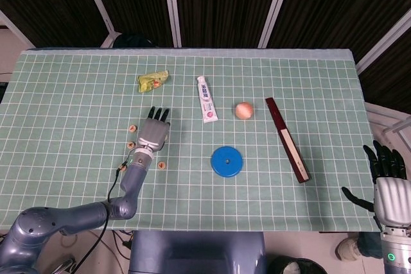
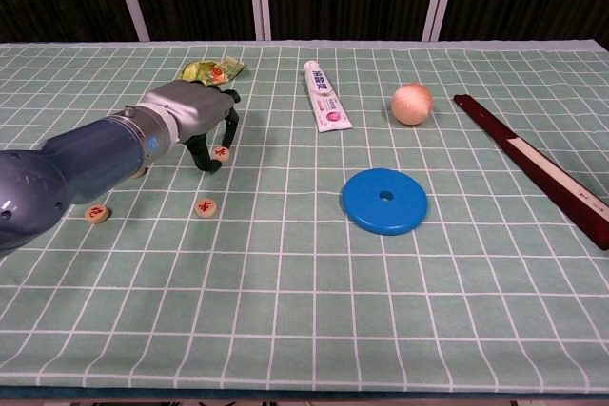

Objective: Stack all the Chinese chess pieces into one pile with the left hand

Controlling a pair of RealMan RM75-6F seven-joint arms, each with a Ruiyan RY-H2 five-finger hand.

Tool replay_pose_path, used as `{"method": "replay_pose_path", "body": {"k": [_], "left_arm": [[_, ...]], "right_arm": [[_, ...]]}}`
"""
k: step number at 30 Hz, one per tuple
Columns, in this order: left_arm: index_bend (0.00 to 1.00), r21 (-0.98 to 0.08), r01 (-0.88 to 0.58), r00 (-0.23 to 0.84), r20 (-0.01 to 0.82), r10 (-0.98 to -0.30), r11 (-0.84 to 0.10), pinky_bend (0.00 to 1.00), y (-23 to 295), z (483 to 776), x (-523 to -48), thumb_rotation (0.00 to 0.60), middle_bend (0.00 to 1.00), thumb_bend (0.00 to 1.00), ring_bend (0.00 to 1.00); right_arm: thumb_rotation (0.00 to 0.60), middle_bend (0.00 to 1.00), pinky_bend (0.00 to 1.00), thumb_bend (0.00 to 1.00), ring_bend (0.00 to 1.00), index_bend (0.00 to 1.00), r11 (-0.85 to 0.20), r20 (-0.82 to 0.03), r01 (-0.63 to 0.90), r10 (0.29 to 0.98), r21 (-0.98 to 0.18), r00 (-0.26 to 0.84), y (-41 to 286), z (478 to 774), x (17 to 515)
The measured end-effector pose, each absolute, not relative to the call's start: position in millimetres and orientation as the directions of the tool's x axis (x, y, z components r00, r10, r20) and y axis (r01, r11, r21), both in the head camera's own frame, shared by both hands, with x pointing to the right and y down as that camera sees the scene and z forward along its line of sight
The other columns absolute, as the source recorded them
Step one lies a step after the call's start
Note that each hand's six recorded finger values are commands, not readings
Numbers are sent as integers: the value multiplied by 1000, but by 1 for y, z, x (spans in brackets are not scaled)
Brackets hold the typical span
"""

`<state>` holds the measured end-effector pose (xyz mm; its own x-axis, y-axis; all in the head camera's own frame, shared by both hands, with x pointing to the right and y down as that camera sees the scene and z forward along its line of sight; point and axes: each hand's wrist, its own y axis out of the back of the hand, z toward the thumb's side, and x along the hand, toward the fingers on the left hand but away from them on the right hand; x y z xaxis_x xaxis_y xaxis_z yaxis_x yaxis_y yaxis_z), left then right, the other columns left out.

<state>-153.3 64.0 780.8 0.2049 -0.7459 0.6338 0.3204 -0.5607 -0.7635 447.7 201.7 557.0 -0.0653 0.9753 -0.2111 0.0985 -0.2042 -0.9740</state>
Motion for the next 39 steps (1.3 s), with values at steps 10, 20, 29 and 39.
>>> {"method": "replay_pose_path", "body": {"k": [10, 20, 29, 39], "left_arm": [[518, -779, 307, 211, 616, -759, -546, 0, 59, 771, -154, 600, 0, 347, 0], [520, -819, 304, 220, 557, -801, -487, 0, 51, 720, -204, 600, 0, 344, 0], [518, -803, 324, 232, 579, -781, -499, 0, 81, 712, -262, 600, 0, 340, 0], [516, -792, 354, 229, 589, -775, -497, 0, 96, 722, -282, 600, 0, 340, 0]], "right_arm": [[600, 13, 0, 232, 0, 95, -199, -206, 101, 976, -975, -66, 201, 556, 448], [600, 13, 0, 232, 0, 95, -204, -212, 102, 975, -974, -65, 202, 557, 447], [600, 13, 0, 232, 0, 95, -196, -203, 98, 977, -976, -68, 202, 555, 447], [600, 13, 0, 232, 0, 95, -195, -203, 99, 976, -976, -73, 202, 555, 448]]}}
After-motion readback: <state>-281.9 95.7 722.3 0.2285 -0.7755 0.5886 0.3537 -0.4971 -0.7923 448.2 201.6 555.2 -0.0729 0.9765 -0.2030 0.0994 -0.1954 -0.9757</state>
